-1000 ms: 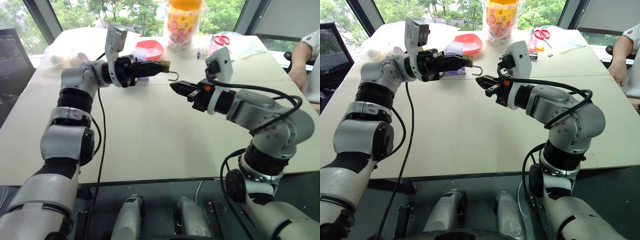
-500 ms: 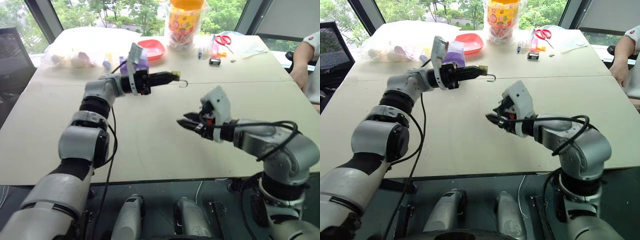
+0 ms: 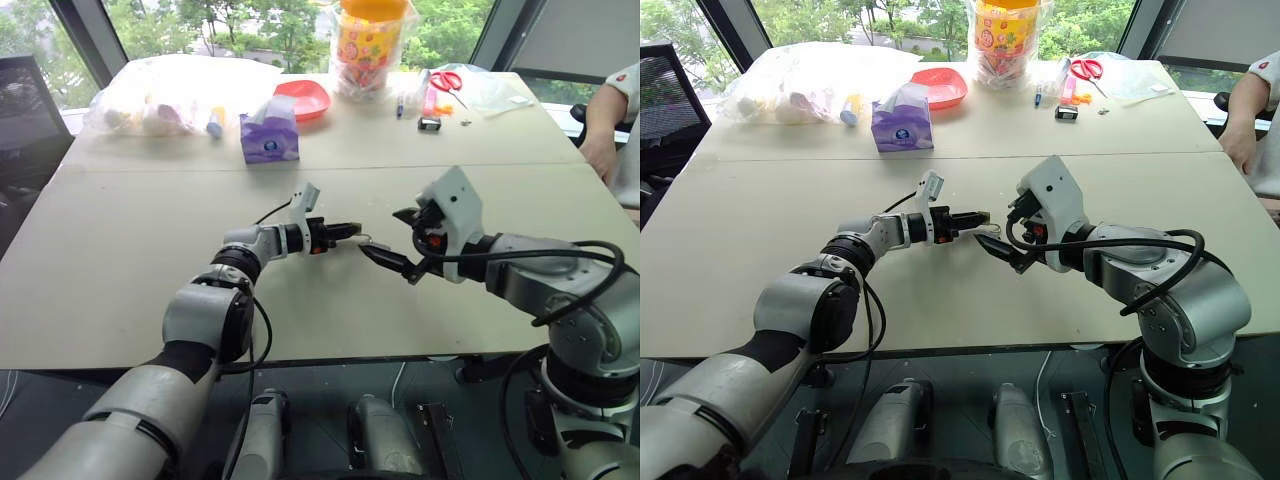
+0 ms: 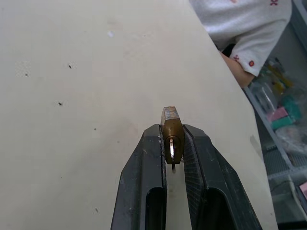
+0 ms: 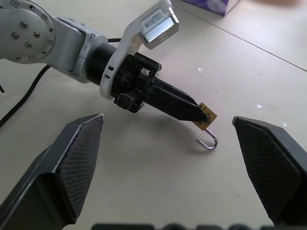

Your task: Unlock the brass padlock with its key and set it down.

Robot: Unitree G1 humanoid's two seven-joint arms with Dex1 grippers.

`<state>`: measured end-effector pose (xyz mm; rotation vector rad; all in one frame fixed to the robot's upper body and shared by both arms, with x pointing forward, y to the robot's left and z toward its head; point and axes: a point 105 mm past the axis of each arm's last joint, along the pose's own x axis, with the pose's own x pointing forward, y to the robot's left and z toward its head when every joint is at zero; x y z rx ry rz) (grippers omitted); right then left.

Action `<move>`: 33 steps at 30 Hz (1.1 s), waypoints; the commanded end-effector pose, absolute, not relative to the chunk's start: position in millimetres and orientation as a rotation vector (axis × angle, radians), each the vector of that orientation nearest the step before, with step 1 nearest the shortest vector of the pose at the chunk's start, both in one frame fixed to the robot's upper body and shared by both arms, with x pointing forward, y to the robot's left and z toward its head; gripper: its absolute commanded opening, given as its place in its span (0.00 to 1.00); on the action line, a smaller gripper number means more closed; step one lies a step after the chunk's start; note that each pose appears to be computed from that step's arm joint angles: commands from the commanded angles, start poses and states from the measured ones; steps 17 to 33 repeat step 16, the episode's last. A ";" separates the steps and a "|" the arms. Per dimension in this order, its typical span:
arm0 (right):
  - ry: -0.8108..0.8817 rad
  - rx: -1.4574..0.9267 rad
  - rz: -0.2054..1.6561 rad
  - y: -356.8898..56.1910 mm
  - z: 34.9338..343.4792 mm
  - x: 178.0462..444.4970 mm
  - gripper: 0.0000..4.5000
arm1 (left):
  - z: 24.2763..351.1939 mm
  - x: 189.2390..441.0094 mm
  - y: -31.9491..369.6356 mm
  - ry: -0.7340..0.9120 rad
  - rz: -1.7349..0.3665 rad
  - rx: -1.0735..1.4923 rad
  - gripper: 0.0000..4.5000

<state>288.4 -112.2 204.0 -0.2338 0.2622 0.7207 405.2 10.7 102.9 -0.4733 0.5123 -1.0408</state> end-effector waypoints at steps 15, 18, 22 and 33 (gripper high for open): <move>0.139 -0.295 0.615 -128.7 210.1 287.1 1.00 | 172.1 431.4 100.5 0.087 -0.945 -0.004 0.68; 0.118 -0.299 0.593 -130.2 209.4 290.0 1.00 | 176.9 427.5 106.5 0.052 -0.934 0.010 0.68; 0.118 -0.299 0.593 -130.2 209.4 290.0 1.00 | 176.9 427.5 106.5 0.052 -0.934 0.010 0.68; 0.118 -0.299 0.593 -130.2 209.4 290.0 1.00 | 176.9 427.5 106.5 0.052 -0.934 0.010 0.68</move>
